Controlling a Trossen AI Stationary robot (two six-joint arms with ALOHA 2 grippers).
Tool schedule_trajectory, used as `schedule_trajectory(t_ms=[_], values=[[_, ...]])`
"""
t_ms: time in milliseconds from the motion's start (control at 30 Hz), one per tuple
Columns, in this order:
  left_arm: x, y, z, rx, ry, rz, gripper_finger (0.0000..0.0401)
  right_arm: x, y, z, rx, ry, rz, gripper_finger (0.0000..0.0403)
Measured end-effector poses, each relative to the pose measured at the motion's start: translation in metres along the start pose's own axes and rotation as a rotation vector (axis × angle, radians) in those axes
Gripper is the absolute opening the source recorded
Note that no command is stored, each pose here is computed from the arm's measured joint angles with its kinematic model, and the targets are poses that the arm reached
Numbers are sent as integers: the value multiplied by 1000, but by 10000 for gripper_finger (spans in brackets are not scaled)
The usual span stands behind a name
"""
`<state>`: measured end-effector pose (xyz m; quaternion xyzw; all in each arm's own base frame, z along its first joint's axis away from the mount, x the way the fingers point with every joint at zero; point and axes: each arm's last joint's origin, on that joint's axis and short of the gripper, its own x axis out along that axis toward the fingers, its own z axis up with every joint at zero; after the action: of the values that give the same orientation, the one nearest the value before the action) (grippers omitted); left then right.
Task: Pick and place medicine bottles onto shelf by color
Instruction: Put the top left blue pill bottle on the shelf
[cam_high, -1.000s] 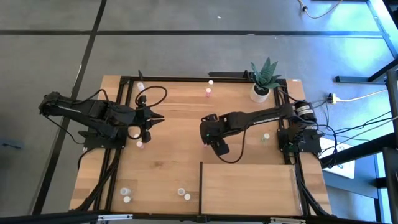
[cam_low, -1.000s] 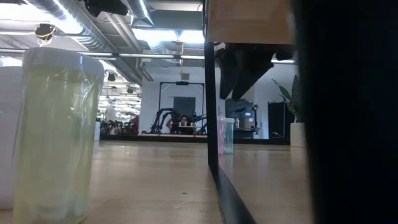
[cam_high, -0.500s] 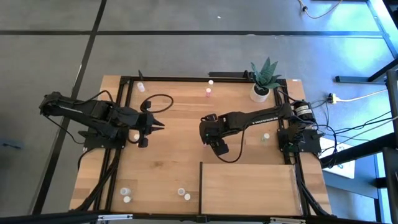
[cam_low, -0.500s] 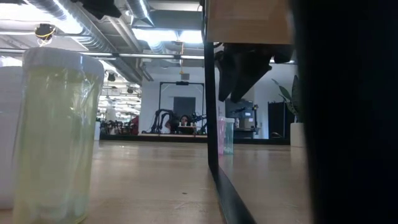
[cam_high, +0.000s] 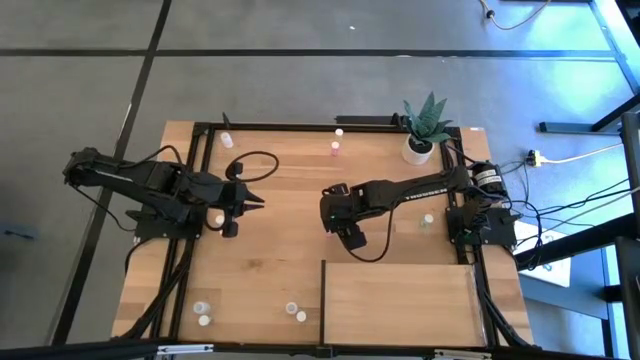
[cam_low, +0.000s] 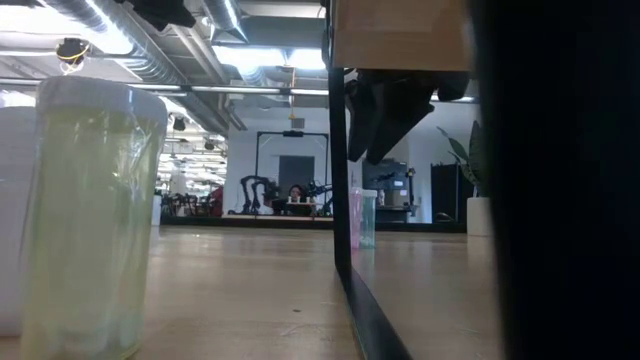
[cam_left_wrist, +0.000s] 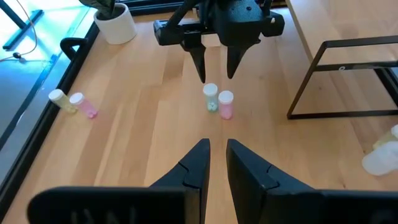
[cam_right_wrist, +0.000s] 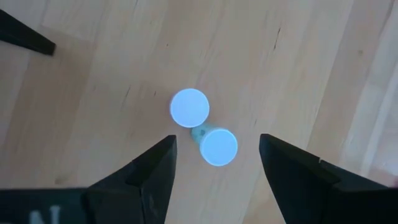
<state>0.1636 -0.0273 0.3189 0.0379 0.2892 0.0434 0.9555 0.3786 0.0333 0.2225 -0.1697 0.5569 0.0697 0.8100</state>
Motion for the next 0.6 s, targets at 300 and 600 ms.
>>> schedule_trajectory(t_ms=[300, 600], values=[[0, 0, 0, 0, 0, 0, 47, 0, 0, 0, 1, -5, -1, 232], [0, 0, 0, 0, 0, 1, 47, 0, 0, -1, 4, 8, 3, 232]])
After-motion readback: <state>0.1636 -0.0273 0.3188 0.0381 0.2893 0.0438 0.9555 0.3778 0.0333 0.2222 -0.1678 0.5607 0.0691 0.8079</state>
